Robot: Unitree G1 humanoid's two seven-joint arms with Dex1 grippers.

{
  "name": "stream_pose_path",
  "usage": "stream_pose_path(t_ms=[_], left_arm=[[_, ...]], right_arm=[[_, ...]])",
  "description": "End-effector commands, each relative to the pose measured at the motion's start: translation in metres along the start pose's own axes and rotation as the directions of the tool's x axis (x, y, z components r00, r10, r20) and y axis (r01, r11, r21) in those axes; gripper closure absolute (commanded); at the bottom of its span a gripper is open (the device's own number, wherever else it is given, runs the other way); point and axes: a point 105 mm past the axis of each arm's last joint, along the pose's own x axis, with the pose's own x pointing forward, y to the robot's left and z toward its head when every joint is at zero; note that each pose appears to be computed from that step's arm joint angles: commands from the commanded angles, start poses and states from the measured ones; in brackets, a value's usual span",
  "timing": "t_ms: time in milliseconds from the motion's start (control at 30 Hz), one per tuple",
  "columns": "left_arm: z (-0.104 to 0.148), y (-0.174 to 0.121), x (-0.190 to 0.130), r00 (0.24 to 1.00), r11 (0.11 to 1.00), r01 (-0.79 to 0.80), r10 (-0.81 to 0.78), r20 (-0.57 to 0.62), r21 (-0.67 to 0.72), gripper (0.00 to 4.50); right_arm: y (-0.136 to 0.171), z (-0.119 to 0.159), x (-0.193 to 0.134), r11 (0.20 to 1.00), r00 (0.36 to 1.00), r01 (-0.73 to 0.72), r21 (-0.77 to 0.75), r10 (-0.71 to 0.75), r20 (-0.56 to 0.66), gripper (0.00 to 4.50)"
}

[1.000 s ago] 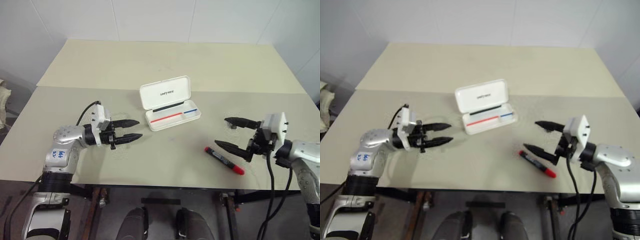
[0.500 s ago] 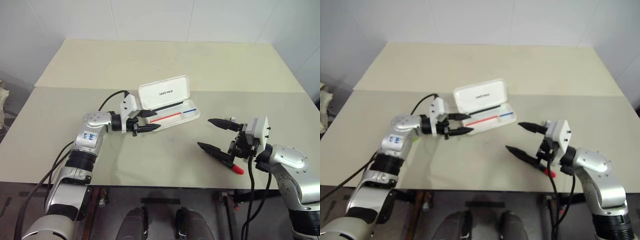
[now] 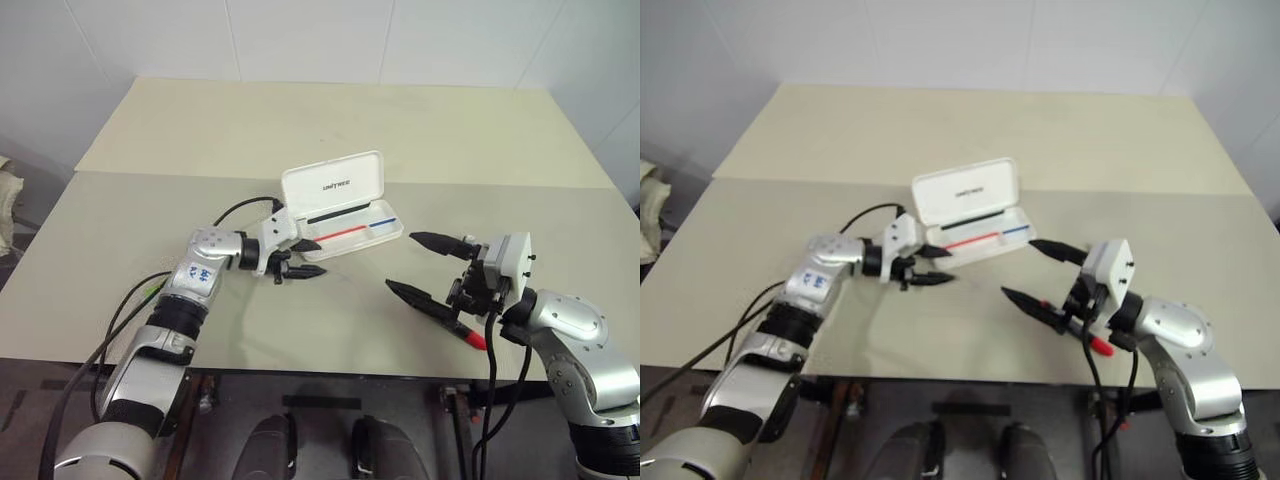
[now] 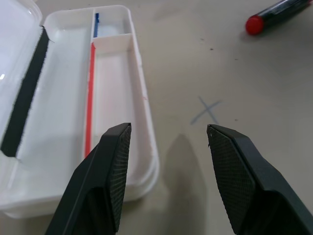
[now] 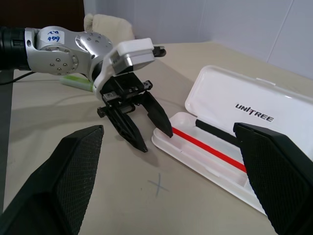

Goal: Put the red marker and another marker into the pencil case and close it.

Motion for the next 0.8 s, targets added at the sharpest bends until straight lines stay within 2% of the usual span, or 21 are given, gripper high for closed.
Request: stream_pose_path(t_ms=[33,500,600,800], left_arm=[[0.012,0.006,0.006,1.000,0.999,-0.012,0.011,0.013,0.042,1.98],[0.011,0.015,0.017,0.989,0.997,0.028,-0.017,-0.145,0.073,1.98],[0.009,0.021,0.013,0.978,0.995,0.011,0.010,-0.211,0.099,2.59],[0.006,0.018,0.010,0.958,0.991,0.054,-0.017,-0.287,0.120,4.48]], right_arm=[[0.004,0.013,0.001,0.999,0.999,-0.002,-0.054,0.004,0.039,0.00],[-0.001,0.020,0.007,0.996,0.998,0.010,-0.093,-0.003,0.066,0.00],[-0.002,0.022,0.007,0.995,0.998,0.010,-0.103,-0.003,0.069,0.00],[-0.005,0.024,0.007,0.993,0.997,0.011,-0.114,-0.002,0.072,0.00]])
